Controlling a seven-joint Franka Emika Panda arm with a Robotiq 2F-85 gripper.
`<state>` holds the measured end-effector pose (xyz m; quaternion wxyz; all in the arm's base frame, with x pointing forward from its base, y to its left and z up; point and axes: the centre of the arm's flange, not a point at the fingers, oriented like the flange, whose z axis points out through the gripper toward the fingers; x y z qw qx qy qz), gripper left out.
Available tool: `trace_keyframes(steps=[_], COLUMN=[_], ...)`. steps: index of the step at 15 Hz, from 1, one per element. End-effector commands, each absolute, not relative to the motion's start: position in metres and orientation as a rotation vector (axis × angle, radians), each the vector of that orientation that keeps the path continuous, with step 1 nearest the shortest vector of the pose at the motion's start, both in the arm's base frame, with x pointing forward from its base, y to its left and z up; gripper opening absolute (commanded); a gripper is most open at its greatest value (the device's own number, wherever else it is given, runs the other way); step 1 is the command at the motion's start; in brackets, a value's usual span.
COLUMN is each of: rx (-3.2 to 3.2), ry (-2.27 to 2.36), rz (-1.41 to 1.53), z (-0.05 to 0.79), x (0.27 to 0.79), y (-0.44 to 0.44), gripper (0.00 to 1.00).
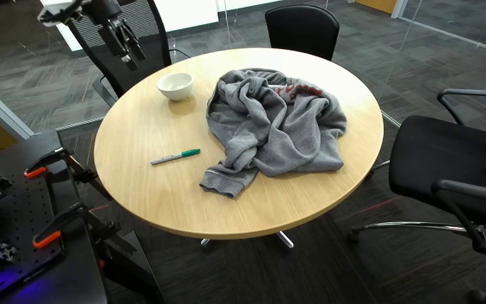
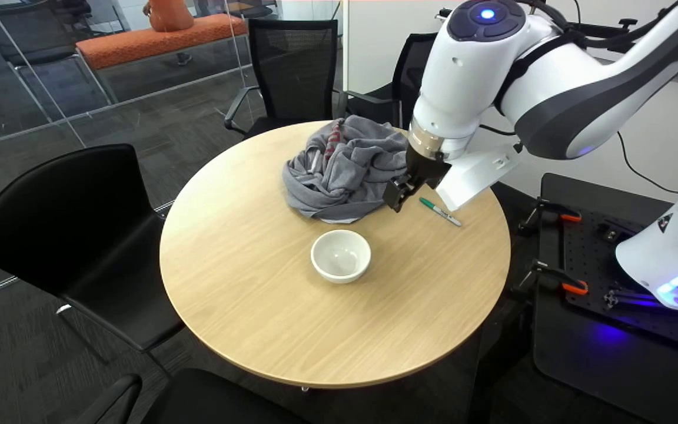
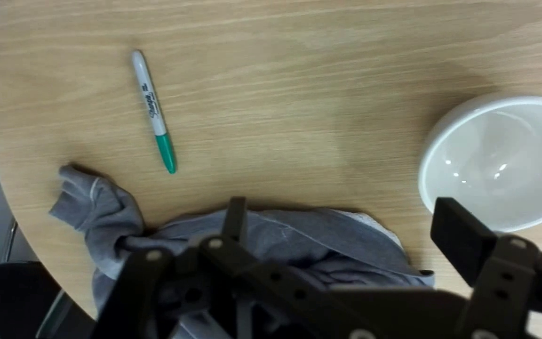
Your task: Move the mug with the marker to the left
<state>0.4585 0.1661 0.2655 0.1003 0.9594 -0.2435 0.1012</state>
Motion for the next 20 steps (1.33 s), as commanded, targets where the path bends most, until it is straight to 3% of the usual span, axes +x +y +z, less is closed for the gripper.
trace_keyframes(steps=[1,20], rx=[2.852,2.954], ry=[-0.796,-0.703], rz=[0.283,-0.086], z=[0.266,0.181], x=[0.442,0.458], y=[0.121,-0.011], gripper=[1.0,1.0])
